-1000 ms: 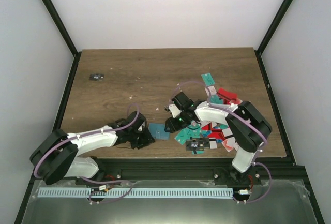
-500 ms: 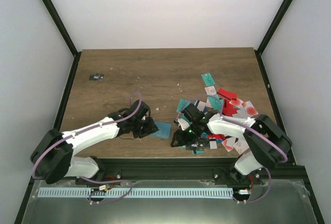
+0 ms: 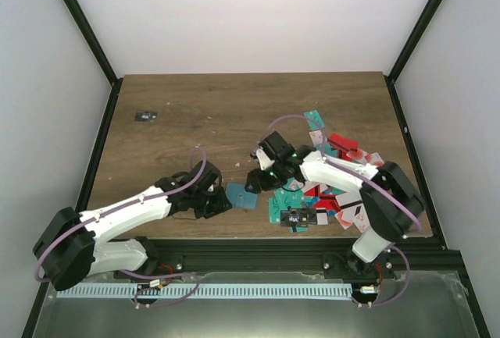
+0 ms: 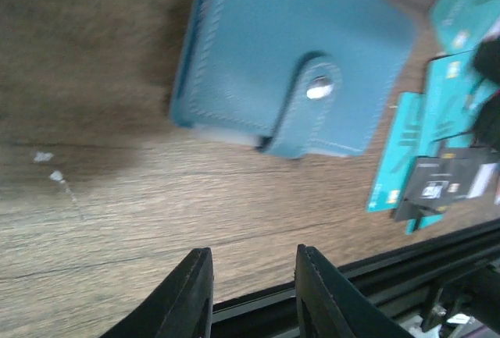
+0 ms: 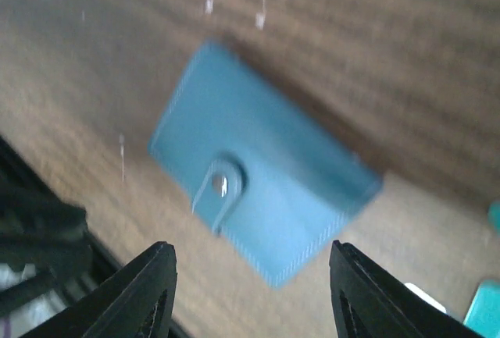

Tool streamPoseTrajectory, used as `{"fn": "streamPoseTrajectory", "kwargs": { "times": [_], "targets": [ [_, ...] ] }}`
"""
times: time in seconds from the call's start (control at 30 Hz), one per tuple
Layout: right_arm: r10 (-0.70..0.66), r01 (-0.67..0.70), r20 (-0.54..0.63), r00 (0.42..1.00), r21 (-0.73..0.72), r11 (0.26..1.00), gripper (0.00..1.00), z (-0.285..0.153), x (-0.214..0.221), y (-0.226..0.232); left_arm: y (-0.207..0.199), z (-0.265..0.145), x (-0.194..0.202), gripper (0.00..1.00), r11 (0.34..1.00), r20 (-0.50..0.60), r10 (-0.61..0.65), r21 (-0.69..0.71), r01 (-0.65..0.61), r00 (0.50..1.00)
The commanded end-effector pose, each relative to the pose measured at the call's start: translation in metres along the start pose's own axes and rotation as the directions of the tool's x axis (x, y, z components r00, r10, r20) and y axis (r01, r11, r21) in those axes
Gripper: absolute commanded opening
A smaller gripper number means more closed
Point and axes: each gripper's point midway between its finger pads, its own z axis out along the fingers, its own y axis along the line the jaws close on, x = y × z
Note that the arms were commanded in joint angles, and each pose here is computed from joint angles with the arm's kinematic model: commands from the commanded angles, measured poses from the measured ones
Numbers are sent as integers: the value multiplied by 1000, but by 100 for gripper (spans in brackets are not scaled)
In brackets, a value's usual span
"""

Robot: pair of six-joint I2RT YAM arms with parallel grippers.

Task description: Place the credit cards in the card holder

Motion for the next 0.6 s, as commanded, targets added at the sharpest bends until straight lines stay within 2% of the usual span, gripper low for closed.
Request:
{"fn": "streamPoseTrajectory", "kwargs": {
  "times": [0.0,0.1,0.23,0.37,0.57],
  "targets": [
    [-59,54,42,997,103,993,56,11,-38,-9,16,20,15,30,1000,-72,-17,-17,16,997],
    [-65,63,9,998,127,990,55,29,-46,-16,19,34,18,30,1000,-103,-8,-24,6,995],
    [-36,45,-65,997,154,987,52,51,-33,-32,23,47,16,29,998,-132,28,-53,-35,991],
    [8,3,-125,992,85,996,51,56,-4,-30,28,54,9,28,994,-142,46,-88,-59,989],
    [95,-110,-199,975,-64,992,48,49,43,-13,34,48,-23,28,990,-84,51,-127,-62,995]
  ]
}}
